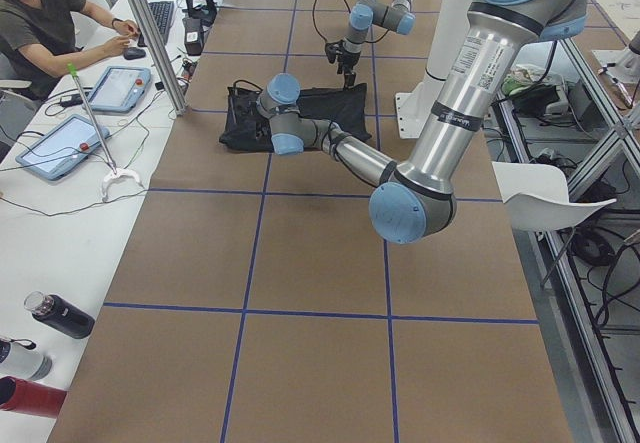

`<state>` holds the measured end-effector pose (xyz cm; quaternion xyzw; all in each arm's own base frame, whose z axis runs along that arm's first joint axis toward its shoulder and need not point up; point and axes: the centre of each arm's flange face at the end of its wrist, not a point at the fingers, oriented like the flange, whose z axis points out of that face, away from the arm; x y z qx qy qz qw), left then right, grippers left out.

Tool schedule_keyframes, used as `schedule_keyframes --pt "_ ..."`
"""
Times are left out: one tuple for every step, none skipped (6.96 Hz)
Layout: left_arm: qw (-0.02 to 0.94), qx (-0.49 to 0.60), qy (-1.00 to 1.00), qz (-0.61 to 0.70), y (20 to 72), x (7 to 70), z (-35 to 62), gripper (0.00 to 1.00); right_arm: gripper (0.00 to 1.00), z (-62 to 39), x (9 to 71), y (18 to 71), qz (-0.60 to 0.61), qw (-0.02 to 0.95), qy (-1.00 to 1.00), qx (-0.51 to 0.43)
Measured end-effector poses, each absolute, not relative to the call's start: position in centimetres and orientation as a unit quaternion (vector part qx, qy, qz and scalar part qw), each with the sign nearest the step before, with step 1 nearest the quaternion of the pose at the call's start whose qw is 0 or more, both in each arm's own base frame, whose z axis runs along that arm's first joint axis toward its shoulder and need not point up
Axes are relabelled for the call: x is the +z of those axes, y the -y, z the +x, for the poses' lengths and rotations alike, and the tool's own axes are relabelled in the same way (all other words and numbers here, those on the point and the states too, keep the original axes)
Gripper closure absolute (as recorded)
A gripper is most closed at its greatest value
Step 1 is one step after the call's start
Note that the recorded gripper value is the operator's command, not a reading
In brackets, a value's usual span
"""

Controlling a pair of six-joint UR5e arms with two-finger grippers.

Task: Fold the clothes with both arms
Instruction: 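Lower the right gripper onto the shirt's side edge nearest it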

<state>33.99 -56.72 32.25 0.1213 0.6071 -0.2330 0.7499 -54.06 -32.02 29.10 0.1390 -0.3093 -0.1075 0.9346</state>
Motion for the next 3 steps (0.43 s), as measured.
schedule_keyframes --pt "0.750 -0.233 -0.607 0.121 56.71 32.24 33.99 0.00 0.00 -54.28 29.47 32.06 0.138 0.936 0.305 -0.111" --pt "0.750 -0.232 -0.608 0.121 56.69 32.17 33.98 0.00 0.00 -54.40 29.72 32.05 0.137 0.936 0.303 -0.113" --pt "0.749 -0.232 -0.608 0.121 56.68 32.09 33.97 0.00 0.00 -54.46 29.85 32.01 0.135 0.937 0.302 -0.115"
